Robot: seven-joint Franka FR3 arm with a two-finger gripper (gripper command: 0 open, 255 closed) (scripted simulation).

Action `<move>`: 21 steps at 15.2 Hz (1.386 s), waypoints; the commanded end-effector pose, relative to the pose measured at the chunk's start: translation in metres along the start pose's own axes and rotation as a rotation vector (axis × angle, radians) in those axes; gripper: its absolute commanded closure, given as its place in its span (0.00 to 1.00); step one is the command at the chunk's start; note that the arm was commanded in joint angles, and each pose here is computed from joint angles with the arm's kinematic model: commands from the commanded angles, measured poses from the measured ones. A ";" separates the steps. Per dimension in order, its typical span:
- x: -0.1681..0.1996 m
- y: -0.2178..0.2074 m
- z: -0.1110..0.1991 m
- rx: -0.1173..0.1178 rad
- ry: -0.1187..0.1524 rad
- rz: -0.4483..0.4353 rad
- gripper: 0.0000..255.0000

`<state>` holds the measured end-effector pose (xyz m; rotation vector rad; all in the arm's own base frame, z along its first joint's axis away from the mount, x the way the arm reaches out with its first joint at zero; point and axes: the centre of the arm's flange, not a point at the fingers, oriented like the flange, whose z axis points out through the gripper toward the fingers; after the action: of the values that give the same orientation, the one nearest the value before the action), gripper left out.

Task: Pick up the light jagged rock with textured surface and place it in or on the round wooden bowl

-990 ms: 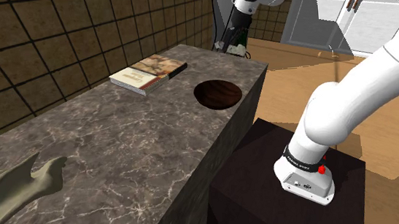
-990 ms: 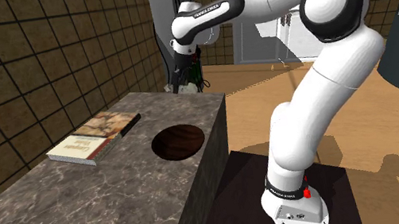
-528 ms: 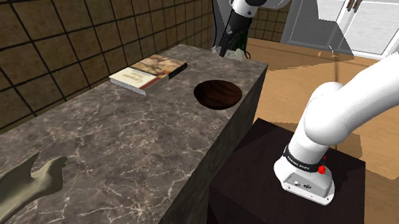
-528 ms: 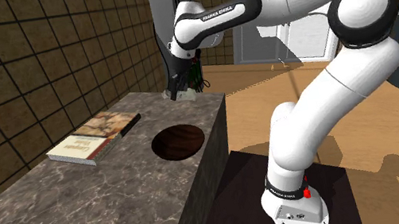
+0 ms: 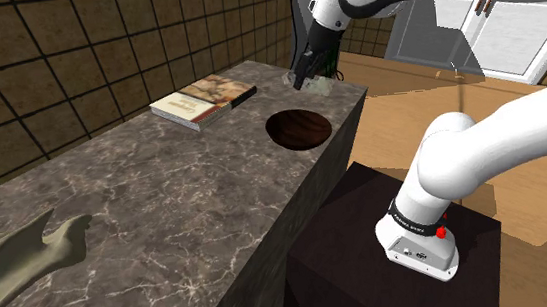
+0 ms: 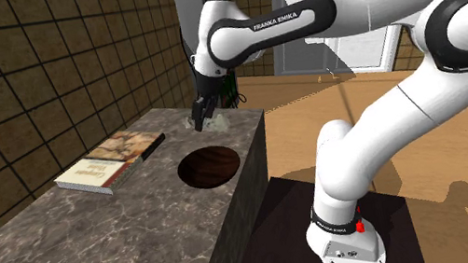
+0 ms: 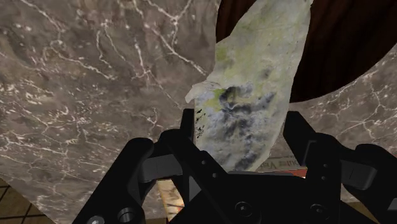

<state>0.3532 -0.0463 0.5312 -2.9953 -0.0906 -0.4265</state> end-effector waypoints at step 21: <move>-0.048 -0.078 0.070 -0.001 0.000 0.002 1.00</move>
<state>0.3203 0.0380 0.4604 -2.9964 -0.0879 -0.4255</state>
